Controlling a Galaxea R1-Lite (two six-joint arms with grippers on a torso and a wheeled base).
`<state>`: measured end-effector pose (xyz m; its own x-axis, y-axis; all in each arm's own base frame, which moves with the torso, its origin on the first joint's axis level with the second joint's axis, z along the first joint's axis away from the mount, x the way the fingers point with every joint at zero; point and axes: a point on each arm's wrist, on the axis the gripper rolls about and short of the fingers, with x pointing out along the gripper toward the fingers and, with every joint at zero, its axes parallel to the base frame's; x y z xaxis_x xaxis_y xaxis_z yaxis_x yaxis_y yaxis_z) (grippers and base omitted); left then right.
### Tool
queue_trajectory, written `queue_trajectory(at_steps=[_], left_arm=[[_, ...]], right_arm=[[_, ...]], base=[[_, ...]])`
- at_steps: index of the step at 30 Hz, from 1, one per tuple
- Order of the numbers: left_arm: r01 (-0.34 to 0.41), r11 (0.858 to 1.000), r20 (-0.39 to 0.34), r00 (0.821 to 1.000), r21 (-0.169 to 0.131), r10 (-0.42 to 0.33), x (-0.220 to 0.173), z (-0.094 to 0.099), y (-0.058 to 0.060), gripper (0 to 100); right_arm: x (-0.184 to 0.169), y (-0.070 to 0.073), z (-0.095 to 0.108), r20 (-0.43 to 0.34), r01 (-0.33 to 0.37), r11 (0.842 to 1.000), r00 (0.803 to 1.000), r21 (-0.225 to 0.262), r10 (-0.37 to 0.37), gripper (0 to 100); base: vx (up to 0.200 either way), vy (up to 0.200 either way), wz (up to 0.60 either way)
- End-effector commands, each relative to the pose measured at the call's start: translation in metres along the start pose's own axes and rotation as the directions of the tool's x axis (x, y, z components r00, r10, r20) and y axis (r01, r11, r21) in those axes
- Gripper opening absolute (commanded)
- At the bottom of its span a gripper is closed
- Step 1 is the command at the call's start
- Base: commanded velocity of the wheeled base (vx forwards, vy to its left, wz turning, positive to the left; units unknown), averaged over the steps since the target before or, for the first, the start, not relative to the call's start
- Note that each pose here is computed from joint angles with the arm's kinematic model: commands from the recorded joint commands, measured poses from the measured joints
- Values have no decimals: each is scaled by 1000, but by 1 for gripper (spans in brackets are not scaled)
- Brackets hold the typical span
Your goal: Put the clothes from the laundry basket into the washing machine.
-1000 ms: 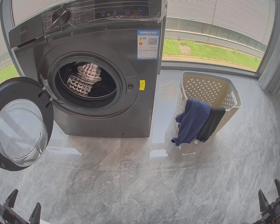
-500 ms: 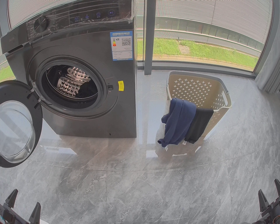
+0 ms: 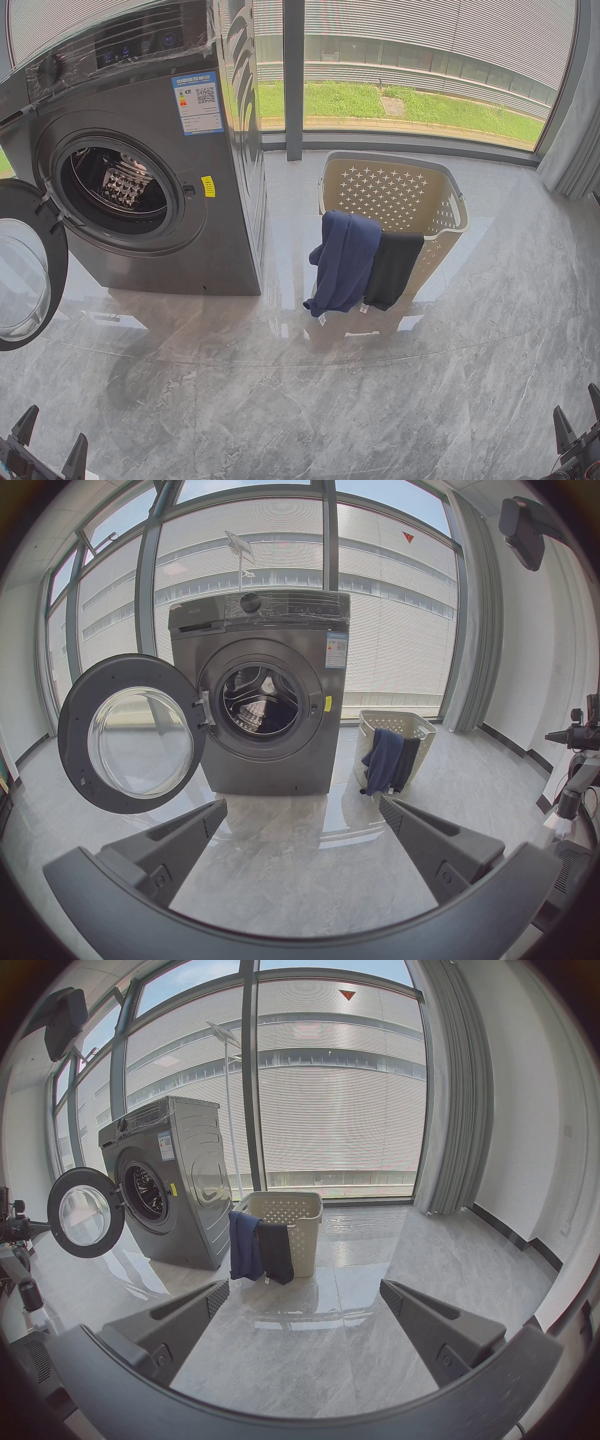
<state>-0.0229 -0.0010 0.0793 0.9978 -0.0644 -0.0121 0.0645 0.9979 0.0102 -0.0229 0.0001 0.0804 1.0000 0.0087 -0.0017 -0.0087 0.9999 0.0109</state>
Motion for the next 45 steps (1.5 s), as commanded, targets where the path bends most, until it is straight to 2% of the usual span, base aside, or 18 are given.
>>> queue_trajectory(at_steps=[1, 6, 24, 33, 45], left_arm=[[0, 1000, -3, 1000, 0, 0, 0, -3, 0, 100], [0, 1000, -3, 1000, 0, 0, 0, -3, 0, 100], [-2, 1000, -3, 1000, -2, 2, 0, -3, 0, 100], [0, 1000, -3, 1000, -2, 0, 0, -3, 0, 100], [0, 1000, -3, 1000, -2, 0, 0, -3, 0, 100]], right_arm=[[0, 0, -5, 0, 1, 1000, 1000, -2, -1, 100], [0, 0, -5, -1, -2, 1000, 1000, -3, 2, 100], [0, 0, -5, -1, -4, 1000, 1000, -5, 4, 100], [0, 0, -5, 0, -4, 1000, 1000, -5, 4, 100], [0, 0, -5, -1, -4, 1000, 1000, -5, 4, 100]], base=[[0, -200, 0], [0, 0, 0], [200, 0, 0], [0, 0, 0], [0, -200, 0]])
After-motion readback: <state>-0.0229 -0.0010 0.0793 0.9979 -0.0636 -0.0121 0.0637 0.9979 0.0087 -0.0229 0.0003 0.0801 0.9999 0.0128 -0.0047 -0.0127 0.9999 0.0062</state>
